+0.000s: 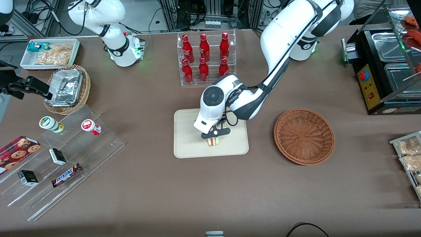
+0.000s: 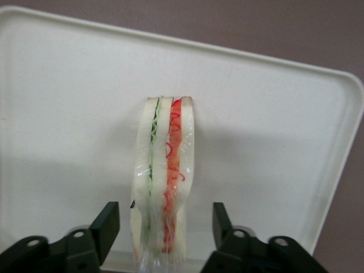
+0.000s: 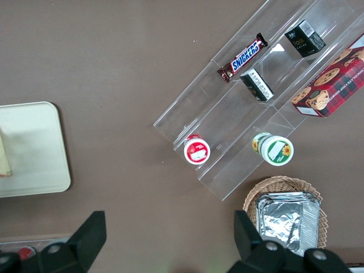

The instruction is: Place sandwich from basket to tray

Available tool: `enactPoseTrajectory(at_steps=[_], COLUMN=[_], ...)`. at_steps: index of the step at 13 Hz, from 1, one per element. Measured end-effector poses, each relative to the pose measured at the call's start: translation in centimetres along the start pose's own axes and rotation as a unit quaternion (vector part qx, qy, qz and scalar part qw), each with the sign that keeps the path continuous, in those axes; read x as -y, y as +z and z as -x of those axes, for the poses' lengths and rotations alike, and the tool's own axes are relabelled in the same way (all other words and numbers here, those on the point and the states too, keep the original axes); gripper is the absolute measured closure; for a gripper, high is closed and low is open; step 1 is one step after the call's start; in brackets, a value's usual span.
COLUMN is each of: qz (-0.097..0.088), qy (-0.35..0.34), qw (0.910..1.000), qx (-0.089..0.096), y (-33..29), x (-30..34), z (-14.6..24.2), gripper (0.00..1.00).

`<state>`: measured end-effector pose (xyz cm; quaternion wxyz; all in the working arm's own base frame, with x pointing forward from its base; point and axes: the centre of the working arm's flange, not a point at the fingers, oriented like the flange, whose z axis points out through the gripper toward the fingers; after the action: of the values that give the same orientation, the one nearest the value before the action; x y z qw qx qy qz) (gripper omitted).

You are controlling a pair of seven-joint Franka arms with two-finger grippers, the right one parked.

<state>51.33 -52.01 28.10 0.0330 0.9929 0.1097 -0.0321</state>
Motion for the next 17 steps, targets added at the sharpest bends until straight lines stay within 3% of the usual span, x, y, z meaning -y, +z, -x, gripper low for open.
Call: enactPoseTrajectory(at_steps=[2, 4, 6, 11, 17], qz=[-0.022, -0.058, -0.079, -0.098, -0.113], qy=[0.008, 0.023, -0.002, 0.009, 0.076], qw=[0.9997, 0.9980, 0.9968, 0.9950, 0.9904], qx=[-0.008, -0.008, -0.002, 0.019, 0.020], y=[-4.6, -9.0, -11.9, -12.6, -18.7], x=[1.1, 4.3, 8.8, 18.7, 29.4], z=[-0.4, -2.3, -6.1, -12.0, -11.6], gripper=[0.00, 0.00, 0.00, 0.00, 0.00])
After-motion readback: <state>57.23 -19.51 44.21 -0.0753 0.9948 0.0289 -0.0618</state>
